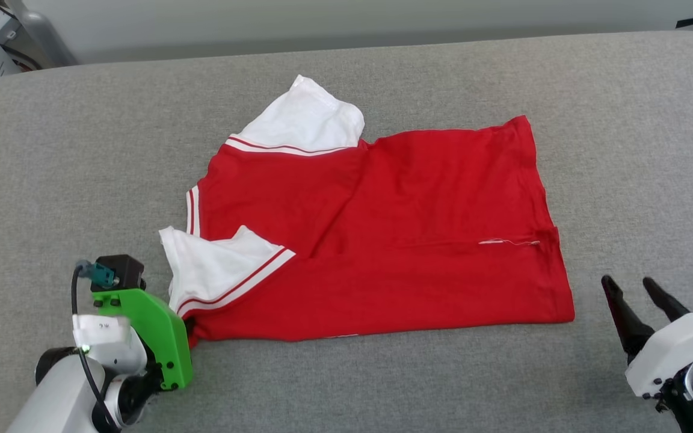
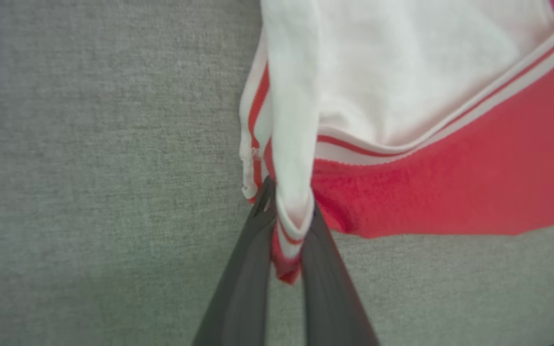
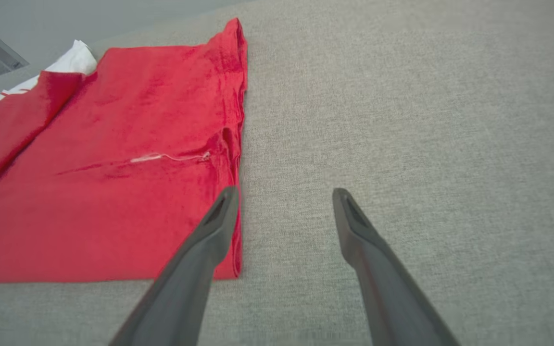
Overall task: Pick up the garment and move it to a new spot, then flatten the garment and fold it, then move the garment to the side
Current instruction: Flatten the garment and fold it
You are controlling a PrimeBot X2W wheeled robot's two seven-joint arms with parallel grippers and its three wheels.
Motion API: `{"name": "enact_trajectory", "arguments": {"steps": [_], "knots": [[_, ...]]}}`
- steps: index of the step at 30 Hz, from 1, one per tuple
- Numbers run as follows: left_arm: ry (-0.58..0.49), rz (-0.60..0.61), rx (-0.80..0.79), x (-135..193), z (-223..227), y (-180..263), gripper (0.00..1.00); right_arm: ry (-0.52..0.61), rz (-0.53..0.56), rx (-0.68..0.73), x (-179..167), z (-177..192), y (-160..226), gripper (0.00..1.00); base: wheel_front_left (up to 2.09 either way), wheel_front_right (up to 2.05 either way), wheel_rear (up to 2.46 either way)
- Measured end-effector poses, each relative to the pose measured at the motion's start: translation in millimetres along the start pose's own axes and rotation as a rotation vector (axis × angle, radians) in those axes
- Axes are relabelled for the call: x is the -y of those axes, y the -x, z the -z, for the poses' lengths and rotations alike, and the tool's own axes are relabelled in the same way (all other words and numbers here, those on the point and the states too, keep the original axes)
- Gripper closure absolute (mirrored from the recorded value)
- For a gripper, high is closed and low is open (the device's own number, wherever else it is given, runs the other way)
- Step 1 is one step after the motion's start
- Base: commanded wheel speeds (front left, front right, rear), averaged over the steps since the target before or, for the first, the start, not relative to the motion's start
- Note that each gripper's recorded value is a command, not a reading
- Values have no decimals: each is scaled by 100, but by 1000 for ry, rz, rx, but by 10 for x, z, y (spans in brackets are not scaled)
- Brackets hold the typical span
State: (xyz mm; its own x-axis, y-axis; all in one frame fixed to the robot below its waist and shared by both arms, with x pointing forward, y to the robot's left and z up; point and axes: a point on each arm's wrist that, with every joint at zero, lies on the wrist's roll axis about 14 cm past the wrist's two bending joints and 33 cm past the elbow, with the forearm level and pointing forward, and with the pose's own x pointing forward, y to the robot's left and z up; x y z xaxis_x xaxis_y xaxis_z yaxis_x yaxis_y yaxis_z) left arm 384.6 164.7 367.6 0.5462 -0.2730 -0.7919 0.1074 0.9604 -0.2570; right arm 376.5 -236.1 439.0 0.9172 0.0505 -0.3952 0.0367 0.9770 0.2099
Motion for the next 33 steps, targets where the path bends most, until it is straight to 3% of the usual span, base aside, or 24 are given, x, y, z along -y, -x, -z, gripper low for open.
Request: {"name": "enact_trajectory", "arguments": {"steps": [5,10,18,19,20,21,33], "knots": [[-18,9,66,81,-44,150,100,14,-39,-173,-35,195,-40,0,0,0,0],[-63,4,143,148,-236,277,100,63,-152,-331,-324,326,-262,0,0,0,0],[-66,-11,145,124,-241,232,100,76,-208,-572,-445,786,-371,0,0,0,0],[-68,-16,154,112,-253,233,100,80,-215,-587,-457,805,-385,28,0,0,0],[-68,-20,164,101,-269,236,100,79,-224,-603,-476,831,-387,71,0,0,0],[-69,-24,167,92,-272,236,100,78,-229,-611,-483,841,-389,100,0,0,0],[-74,-18,251,165,-317,465,100,108,-269,-469,-606,472,-346,100,0,0,0]]}}
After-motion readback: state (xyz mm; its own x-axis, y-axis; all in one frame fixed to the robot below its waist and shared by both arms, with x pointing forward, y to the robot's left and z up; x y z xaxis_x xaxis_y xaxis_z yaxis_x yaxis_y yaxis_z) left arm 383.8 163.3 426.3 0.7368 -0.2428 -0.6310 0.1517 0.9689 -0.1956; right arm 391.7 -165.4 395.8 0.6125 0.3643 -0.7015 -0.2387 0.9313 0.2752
